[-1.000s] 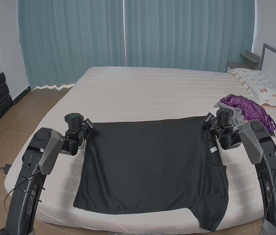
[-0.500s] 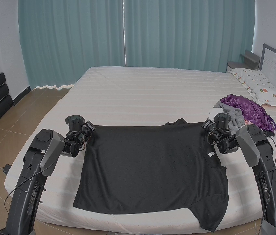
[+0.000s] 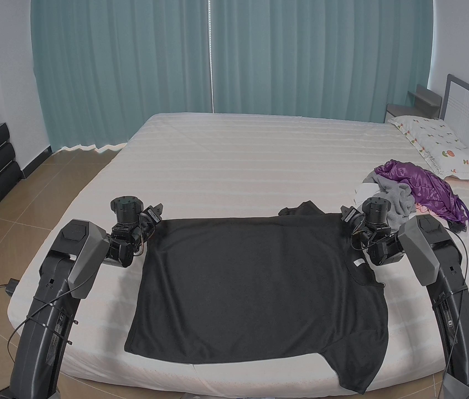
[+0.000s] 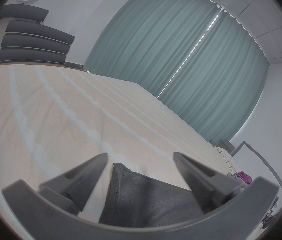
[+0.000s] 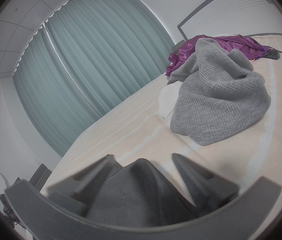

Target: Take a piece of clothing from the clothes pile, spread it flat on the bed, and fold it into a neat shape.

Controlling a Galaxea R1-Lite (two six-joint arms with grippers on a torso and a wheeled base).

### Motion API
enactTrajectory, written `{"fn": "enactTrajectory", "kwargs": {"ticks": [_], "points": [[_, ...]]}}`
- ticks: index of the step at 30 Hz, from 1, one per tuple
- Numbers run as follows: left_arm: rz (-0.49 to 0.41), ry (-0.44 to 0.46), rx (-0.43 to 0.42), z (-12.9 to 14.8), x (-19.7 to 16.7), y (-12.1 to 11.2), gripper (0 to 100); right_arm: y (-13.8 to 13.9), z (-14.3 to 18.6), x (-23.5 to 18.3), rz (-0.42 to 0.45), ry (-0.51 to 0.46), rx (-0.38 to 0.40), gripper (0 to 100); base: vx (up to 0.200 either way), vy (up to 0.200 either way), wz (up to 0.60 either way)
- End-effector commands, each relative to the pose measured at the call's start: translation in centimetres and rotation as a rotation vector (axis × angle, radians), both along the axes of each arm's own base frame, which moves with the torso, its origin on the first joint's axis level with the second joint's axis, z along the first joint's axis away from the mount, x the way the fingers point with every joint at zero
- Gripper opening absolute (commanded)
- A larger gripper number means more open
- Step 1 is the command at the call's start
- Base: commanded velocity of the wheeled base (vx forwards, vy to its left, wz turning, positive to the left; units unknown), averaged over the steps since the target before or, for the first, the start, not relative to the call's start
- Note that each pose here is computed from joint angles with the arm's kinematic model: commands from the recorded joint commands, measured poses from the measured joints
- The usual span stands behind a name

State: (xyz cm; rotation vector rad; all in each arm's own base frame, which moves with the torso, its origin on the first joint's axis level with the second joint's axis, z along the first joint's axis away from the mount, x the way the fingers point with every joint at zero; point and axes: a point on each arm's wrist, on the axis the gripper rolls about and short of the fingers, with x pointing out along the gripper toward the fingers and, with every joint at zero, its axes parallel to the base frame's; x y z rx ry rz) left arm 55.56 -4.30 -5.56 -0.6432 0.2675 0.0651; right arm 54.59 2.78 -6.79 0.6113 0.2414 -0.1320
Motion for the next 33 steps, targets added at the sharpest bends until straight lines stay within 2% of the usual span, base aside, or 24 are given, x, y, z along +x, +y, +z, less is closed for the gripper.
{"fn": "enactTrajectory", "kwargs": {"ticks": [1,8,11,14,18,22,23,24,26,33], "points": [[0.000,-0.001,-0.001,-0.1,0.0,0.0,100,-0.2,0.7,-0.1,-0.004,-0.004,0.003,100,0.000,0.000,0.00],[0.015,-0.003,-0.003,0.4,-0.1,0.0,100,-1.2,4.6,-1.9,-0.026,-0.017,0.044,100,0.000,0.000,0.00],[0.049,0.012,-0.057,2.5,-1.1,0.4,100,-1.5,5.9,-5.1,0.005,0.019,0.065,100,0.000,0.000,0.00],[0.055,0.021,-0.119,5.5,-3.6,0.7,100,-1.4,7.5,-8.4,0.056,0.054,0.102,100,0.000,0.000,0.00],[0.028,0.025,-0.133,8.3,-6.7,1.0,100,-0.6,9.1,-12.6,0.109,0.111,0.155,100,0.000,0.000,0.00],[-0.027,0.088,-0.150,10.8,-11.1,1.2,100,0.4,9.6,-18.6,0.187,0.190,0.215,100,0.000,0.000,0.00],[-0.027,0.088,-0.150,10.8,-11.1,1.2,100,0.4,9.6,-18.6,0.187,0.190,0.215,100,0.000,0.000,0.00],[-0.040,0.143,-0.150,10.6,-13.3,1.0,100,0.7,9.5,-21.0,0.205,0.214,0.220,100,0.000,0.000,0.00],[-0.046,0.191,-0.147,10.1,-15.2,0.9,100,0.9,9.2,-23.1,0.220,0.239,0.220,100,0.000,0.000,0.00],[-0.077,0.289,-0.140,9.3,-21.6,0.2,100,2.0,8.8,-28.3,0.273,0.312,0.214,100,0.000,0.000,0.00]]}}
